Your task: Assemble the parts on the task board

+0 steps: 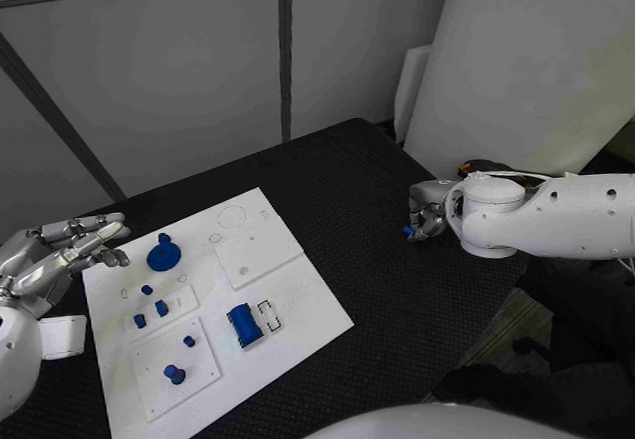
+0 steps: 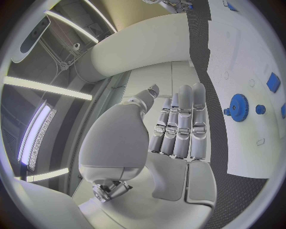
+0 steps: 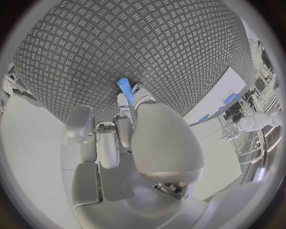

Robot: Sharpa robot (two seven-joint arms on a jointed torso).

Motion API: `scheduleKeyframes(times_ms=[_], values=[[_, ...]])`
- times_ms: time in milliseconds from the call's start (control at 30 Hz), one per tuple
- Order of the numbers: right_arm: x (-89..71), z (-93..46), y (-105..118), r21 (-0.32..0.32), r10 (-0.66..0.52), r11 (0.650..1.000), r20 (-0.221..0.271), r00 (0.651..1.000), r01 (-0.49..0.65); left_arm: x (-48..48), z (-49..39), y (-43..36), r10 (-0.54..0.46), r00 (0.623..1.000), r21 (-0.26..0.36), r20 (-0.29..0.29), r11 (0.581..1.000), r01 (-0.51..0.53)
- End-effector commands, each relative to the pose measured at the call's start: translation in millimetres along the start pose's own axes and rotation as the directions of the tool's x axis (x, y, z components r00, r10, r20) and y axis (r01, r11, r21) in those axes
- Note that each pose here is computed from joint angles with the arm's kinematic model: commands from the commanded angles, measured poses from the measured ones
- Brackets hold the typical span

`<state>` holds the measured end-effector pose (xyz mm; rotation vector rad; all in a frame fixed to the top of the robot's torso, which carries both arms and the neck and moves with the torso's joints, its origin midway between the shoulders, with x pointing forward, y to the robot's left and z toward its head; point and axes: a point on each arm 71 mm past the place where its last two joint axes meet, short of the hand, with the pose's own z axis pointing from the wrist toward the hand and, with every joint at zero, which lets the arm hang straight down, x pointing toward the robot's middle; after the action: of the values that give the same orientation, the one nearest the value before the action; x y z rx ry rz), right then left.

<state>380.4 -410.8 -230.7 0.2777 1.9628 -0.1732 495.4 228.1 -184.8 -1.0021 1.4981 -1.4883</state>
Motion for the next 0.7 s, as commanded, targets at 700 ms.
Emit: scheduleKeyframes(times_ms=[700], values=[[-6.4, -34.3, 14.0, -0.057, 0.212, 0.976, 0.070, 0.975, -0.208, 0.7, 0.0, -0.3, -0.002, 1.000, -0.002, -0.001, 1.000, 0.002]])
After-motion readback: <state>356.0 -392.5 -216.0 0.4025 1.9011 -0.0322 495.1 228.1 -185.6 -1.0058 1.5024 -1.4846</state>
